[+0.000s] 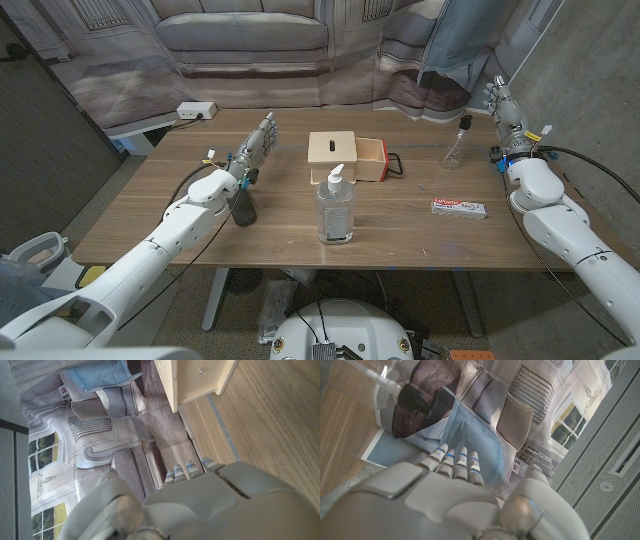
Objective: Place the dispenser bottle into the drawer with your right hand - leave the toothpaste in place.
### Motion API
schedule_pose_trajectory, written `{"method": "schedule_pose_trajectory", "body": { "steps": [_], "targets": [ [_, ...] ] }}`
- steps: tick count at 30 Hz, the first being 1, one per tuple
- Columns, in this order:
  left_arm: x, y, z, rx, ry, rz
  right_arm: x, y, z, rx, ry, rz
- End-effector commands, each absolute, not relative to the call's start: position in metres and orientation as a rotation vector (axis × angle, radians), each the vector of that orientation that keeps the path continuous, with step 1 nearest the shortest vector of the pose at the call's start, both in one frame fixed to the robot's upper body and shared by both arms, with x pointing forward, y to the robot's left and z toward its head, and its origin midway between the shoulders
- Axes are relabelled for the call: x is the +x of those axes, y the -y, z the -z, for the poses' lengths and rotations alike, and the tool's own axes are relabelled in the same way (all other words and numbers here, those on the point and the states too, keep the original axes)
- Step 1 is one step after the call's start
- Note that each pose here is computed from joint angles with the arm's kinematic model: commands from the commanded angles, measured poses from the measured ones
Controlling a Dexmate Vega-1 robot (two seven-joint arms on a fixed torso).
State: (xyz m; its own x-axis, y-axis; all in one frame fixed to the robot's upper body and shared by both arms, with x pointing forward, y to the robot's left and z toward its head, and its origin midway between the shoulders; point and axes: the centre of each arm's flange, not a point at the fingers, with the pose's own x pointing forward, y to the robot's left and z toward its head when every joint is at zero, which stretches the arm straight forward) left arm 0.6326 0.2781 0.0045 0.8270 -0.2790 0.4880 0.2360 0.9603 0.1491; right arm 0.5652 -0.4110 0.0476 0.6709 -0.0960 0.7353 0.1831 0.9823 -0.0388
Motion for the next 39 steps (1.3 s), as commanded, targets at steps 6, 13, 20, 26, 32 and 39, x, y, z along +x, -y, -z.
{"method": "schedule_pose_trajectory", "body": {
  "steps": [6,13,20,26,32,39],
  "targets": [
    [0.627,-0.272,-0.02,0.103,0.551,0.286,0.573,0.426,-0.04,-0.171,0.78,0.209],
    [0.621,-0.269,-0.021,0.109,0.562,0.287,0.57,0.431,-0.037,-0.179,0.778,0.224],
    [0.617,-0.266,-0.022,0.113,0.563,0.286,0.572,0.432,-0.034,-0.194,0.774,0.22],
    [0.613,-0.263,-0.021,0.12,0.557,0.284,0.576,0.429,-0.035,-0.234,0.774,0.213],
    [0.608,-0.263,-0.021,0.13,0.546,0.279,0.581,0.427,-0.037,-0.264,0.769,0.228],
    [0.6,-0.264,-0.025,0.136,0.551,0.265,0.588,0.425,-0.037,-0.29,0.775,0.258]
  ]
}}
